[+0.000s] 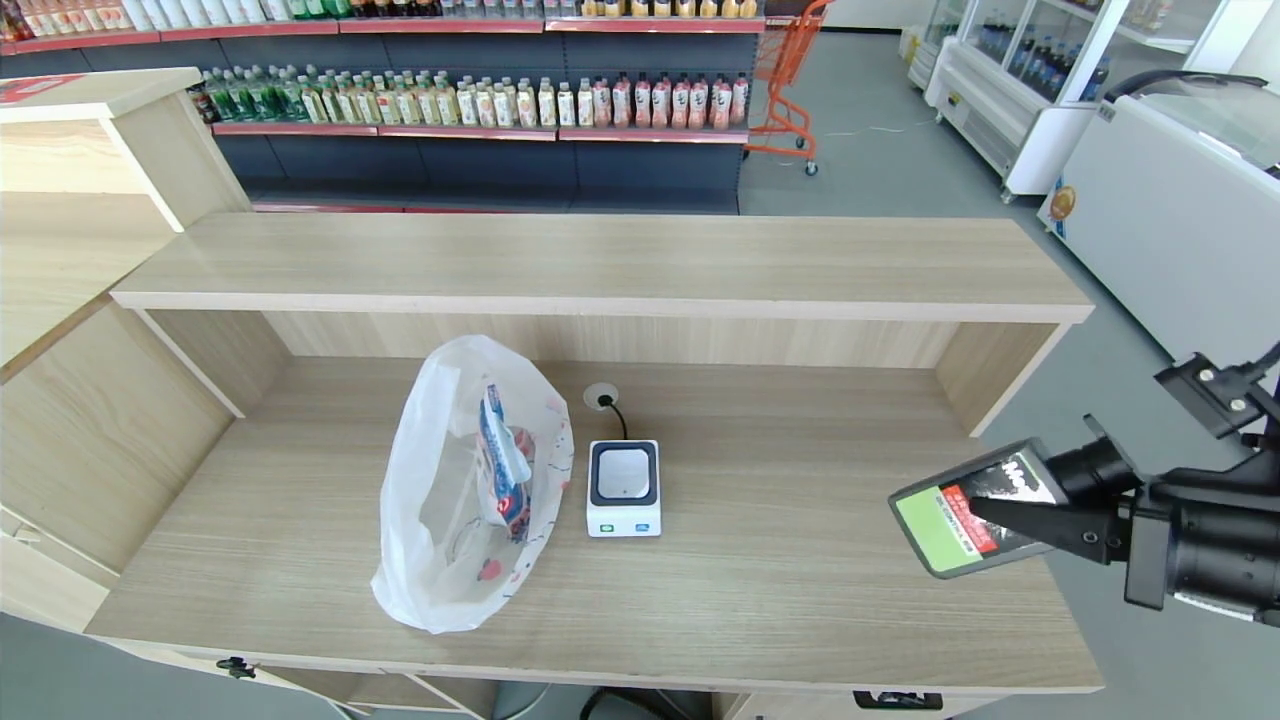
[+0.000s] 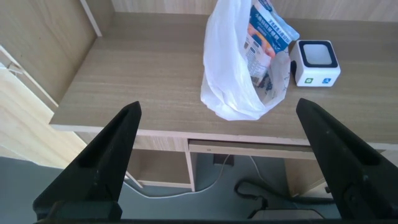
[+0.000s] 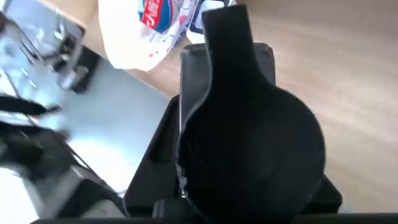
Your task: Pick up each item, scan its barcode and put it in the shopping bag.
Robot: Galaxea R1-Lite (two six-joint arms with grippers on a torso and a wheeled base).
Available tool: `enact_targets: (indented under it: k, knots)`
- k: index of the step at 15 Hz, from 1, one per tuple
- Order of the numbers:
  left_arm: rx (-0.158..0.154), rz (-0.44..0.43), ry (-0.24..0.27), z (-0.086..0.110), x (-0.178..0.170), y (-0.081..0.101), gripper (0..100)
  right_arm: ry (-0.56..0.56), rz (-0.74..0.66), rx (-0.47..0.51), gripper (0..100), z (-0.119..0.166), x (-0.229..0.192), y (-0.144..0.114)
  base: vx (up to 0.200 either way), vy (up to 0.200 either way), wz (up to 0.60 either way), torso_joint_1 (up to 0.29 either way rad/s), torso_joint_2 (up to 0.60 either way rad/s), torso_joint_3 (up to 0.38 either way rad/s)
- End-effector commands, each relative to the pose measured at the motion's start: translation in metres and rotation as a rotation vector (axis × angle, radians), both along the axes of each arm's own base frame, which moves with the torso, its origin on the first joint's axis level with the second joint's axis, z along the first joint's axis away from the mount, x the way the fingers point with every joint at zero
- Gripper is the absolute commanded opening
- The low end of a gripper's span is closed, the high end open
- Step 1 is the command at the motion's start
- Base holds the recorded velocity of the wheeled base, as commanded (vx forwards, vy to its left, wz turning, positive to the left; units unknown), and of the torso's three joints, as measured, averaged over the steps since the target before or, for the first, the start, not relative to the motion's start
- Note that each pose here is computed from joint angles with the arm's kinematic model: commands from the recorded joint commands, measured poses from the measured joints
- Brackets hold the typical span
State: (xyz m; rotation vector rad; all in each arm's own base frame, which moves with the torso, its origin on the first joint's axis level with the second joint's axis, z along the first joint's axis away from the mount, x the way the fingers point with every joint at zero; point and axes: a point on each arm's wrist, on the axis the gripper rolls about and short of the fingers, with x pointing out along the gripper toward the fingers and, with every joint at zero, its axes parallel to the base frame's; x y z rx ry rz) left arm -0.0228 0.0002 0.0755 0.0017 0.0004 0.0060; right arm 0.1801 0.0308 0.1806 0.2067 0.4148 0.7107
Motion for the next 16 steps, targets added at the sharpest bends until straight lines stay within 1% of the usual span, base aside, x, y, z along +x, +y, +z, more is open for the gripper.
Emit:
enact_targets:
  k: [1, 2, 4, 5, 6, 13, 16]
  knots:
    - [0.0, 0.0, 0.001, 0.0, 0.0, 0.0, 100, 0.219, -0.12, 0.18, 0, -0.002, 0.004, 0.018, 0.0, 0.0, 0.0, 0.0, 0.0, 0.0]
    - [0.0, 0.0, 0.001, 0.0, 0.0, 0.0, 100, 0.289, -0.158, 0.238, 0, -0.003, 0.005, 0.024, 0.0, 0.0, 0.0, 0.0, 0.0, 0.0]
    - [0.0, 0.0, 0.001, 0.0, 0.0, 0.0, 100, 0.362, -0.213, 0.32, 0, -0.004, 0.004, 0.038, 0.0, 0.0, 0.0, 0.0, 0.0, 0.0]
    - [0.0, 0.0, 0.001, 0.0, 0.0, 0.0, 100, 0.362, -0.213, 0.32, 0, -0.004, 0.004, 0.038, 0.0, 0.0, 0.0, 0.0, 0.0, 0.0]
    - [0.0, 0.002, 0.001, 0.0, 0.0, 0.0, 100, 0.374, -0.255, 0.332, 0, -0.004, 0.003, 0.043, 0.0, 0.0, 0.0, 0.0, 0.0, 0.0]
    - [0.001, 0.002, 0.0, 0.0, 0.0, 0.0, 100, 0.379, -0.266, 0.329, 0, -0.007, -0.001, 0.041, 0.0, 0.0, 0.0, 0.0, 0.0, 0.0]
    - [0.001, 0.002, 0.0, 0.0, 0.0, 0.0, 100, 0.389, -0.272, 0.324, 0, -0.01, -0.001, 0.041, 0.0, 0.2, 0.0, 0.002, 0.0, -0.002]
